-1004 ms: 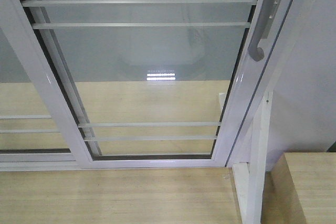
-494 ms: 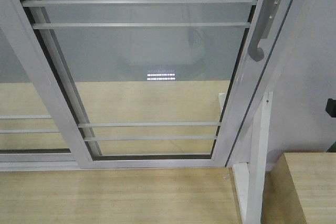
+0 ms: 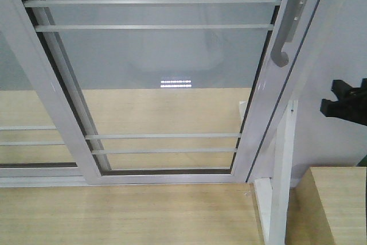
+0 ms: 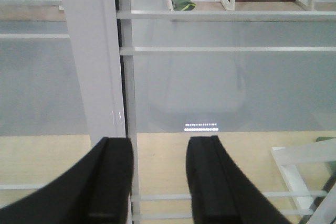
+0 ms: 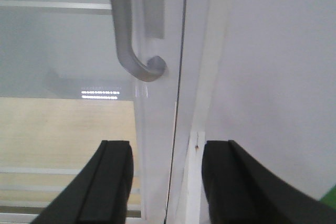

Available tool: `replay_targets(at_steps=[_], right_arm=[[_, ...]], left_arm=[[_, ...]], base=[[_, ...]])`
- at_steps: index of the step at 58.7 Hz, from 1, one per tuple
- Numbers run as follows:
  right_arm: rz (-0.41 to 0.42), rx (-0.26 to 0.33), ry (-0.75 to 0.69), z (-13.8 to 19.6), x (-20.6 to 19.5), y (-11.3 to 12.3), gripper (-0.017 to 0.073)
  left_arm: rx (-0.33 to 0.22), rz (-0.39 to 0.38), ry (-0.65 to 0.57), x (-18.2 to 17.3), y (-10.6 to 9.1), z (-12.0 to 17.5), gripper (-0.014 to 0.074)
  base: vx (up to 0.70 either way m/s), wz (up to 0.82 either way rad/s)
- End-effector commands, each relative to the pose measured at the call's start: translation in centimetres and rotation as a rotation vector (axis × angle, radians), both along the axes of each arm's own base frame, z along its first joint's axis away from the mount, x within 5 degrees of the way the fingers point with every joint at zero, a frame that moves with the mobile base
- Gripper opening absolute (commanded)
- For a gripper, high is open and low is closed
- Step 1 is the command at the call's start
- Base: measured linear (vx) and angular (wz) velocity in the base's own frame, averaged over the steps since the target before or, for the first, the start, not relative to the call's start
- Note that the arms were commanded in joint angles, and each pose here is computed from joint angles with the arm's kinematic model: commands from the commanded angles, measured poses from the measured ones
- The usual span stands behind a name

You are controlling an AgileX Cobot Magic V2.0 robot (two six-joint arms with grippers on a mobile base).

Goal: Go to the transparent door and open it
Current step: 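Raise the right gripper and close it around the silver handle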

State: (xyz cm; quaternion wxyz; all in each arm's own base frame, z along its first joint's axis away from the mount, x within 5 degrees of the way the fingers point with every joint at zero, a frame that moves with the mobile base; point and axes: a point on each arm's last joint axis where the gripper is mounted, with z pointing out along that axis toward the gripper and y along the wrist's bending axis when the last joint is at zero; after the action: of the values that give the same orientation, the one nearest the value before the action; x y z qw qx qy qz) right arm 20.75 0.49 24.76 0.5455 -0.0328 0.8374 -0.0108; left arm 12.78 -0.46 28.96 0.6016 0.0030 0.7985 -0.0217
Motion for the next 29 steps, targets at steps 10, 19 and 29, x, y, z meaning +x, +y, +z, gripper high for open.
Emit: replay_targets(at_steps=[10, 19, 29], right_arm=[[0.04, -0.034, -0.307, 1.2, 3.6, 1.2, 0.0394], [0.031, -0.033, -0.347, -0.1, 5.3, 1.3, 0.0394], [0.033, -0.005, -0.35, -0.3, 8.2, 1.6, 0.0394]], left_arm=[[-0.019, 0.002, -0.118, 0.3, 0.0, 1.8, 0.041], [-0.019, 0.002, -0.106, 0.3, 0.0, 1.7, 0.041], [-0.019, 0.002, -0.106, 0.3, 0.0, 1.7, 0.041]], base=[[0.0, 0.0], [0.0, 0.0], [0.0, 0.0]])
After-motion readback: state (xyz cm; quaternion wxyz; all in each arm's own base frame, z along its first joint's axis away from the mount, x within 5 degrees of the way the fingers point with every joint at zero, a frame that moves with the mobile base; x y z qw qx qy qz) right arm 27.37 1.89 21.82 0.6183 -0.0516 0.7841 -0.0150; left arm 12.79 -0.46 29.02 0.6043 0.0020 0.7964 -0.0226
